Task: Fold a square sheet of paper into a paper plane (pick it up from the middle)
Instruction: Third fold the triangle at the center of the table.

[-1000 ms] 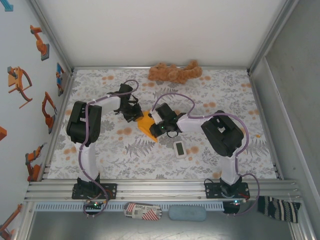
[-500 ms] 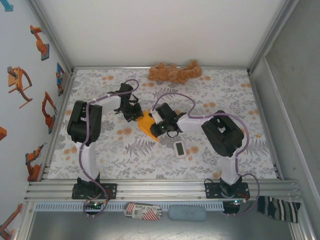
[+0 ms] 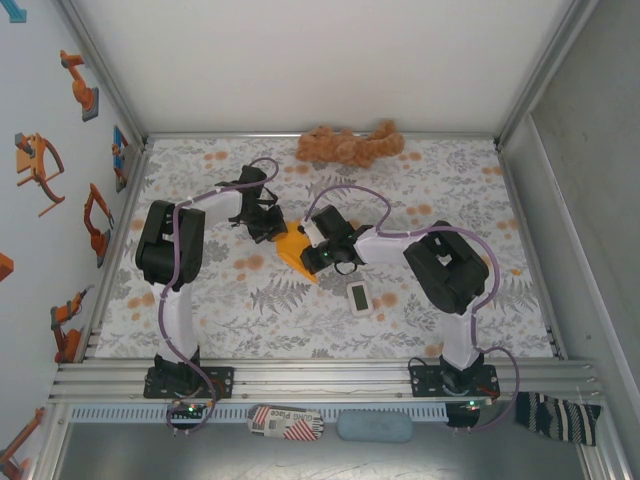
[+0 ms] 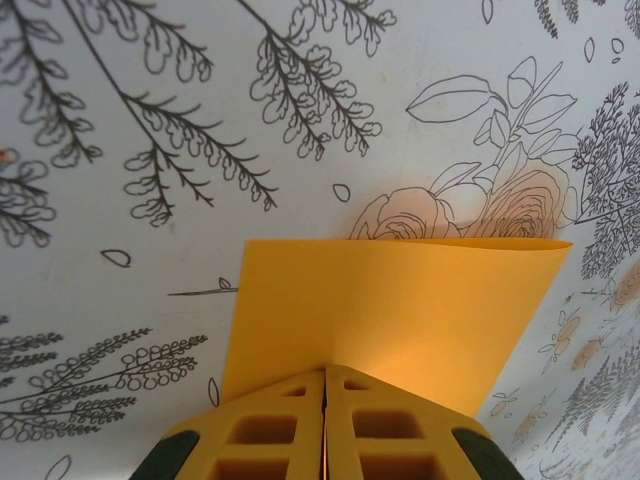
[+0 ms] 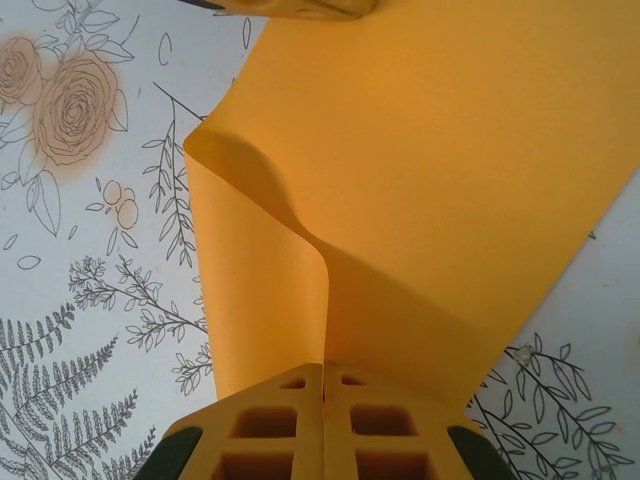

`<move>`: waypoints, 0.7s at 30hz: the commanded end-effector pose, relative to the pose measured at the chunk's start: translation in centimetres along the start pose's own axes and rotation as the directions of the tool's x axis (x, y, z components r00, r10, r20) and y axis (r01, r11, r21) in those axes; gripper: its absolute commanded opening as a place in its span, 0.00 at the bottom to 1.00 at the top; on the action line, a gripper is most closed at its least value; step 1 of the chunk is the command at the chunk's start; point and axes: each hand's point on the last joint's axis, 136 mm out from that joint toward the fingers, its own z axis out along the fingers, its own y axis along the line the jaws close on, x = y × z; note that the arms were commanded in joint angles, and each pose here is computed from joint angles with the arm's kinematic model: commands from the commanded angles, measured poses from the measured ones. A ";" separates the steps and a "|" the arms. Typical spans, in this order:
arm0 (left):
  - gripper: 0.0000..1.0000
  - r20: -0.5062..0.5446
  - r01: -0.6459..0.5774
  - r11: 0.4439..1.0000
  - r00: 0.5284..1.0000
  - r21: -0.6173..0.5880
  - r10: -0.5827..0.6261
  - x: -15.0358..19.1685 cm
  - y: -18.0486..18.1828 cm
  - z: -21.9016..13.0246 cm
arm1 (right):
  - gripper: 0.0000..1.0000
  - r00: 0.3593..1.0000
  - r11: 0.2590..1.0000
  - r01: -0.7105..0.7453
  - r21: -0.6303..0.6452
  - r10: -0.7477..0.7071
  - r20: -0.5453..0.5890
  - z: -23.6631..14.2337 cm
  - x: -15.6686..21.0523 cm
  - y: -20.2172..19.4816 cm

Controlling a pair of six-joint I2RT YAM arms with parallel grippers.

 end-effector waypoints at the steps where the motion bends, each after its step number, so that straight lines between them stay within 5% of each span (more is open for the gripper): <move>1: 0.09 -0.069 0.019 0.989 0.997 -0.145 -0.029 1.7 4.0 2.6 | 0.00 1.000 1.000 0.000 0.021 0.000 0.025 -1.2 -0.6 -0.2; 21: 0.09 -0.073 0.018 0.990 0.997 -0.141 -0.029 1.7 3.9 2.7 | 0.00 1.000 1.000 -0.017 0.020 0.018 -0.013 -0.3 0.4 -0.5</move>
